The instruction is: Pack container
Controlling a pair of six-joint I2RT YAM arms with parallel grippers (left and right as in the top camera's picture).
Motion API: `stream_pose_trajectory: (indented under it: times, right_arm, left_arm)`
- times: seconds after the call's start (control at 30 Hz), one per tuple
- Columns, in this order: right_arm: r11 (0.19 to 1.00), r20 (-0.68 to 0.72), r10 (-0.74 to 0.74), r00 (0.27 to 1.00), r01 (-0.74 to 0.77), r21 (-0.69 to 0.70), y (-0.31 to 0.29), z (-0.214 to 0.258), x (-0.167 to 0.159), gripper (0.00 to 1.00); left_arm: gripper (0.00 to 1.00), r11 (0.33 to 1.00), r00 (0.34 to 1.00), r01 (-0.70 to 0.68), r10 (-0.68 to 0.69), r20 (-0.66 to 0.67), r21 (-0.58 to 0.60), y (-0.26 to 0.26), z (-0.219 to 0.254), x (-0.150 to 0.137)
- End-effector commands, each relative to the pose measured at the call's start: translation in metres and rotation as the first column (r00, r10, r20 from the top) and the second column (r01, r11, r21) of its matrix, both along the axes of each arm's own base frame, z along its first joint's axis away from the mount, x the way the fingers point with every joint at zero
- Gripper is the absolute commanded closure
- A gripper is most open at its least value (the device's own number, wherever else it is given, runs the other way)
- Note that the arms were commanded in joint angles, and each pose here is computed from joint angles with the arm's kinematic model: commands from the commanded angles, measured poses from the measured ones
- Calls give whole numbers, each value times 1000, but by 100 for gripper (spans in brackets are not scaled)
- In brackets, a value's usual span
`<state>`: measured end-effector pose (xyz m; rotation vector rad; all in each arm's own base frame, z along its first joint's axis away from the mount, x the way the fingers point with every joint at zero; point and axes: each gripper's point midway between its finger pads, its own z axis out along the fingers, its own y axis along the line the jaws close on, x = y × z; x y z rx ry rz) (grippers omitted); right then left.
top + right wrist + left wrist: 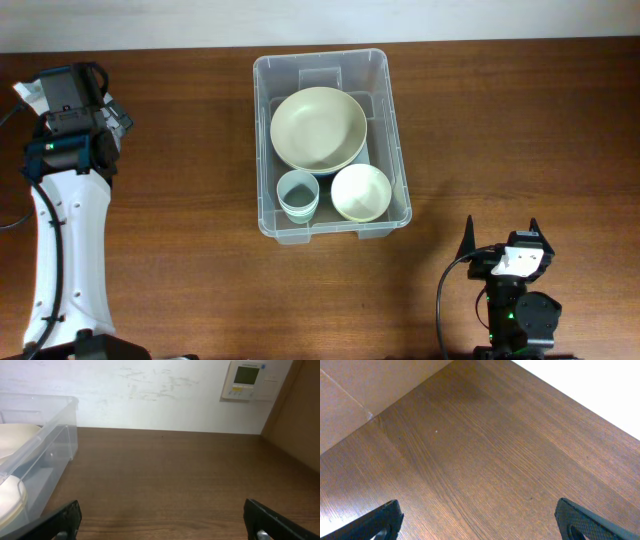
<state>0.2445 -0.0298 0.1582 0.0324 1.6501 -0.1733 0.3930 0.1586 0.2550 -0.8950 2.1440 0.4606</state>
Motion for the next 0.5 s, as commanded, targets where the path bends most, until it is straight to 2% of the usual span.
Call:
stream_pose_trajectory:
  times: [0.0, 0.17, 0.3, 0.37, 0.47]
  right_arm:
    - [1000, -2, 14, 1000, -14, -9, 3, -2, 0, 1]
    - [1000, -2, 14, 1000, -14, -9, 3, -2, 0, 1]
    - [1000, -2, 14, 1000, -14, -9, 3, -2, 0, 1]
    - [1000, -2, 14, 1000, -14, -9, 3, -2, 0, 1]
    - [1000, -2, 14, 1000, -14, -9, 3, -2, 0, 1]
  left_arm:
    - [1, 1000, 1000, -11, 11, 6, 17, 5, 6, -1]
    - [1, 1000, 1000, -1, 1, 4, 7, 2, 6, -2]
    - [1, 998, 995, 54, -51, 86, -27, -11, 31, -8]
    - [1, 996, 988, 79, -74, 134, -35, -20, 53, -23]
    - [0, 988, 964, 145, -129, 233, -52, -40, 93, -62]
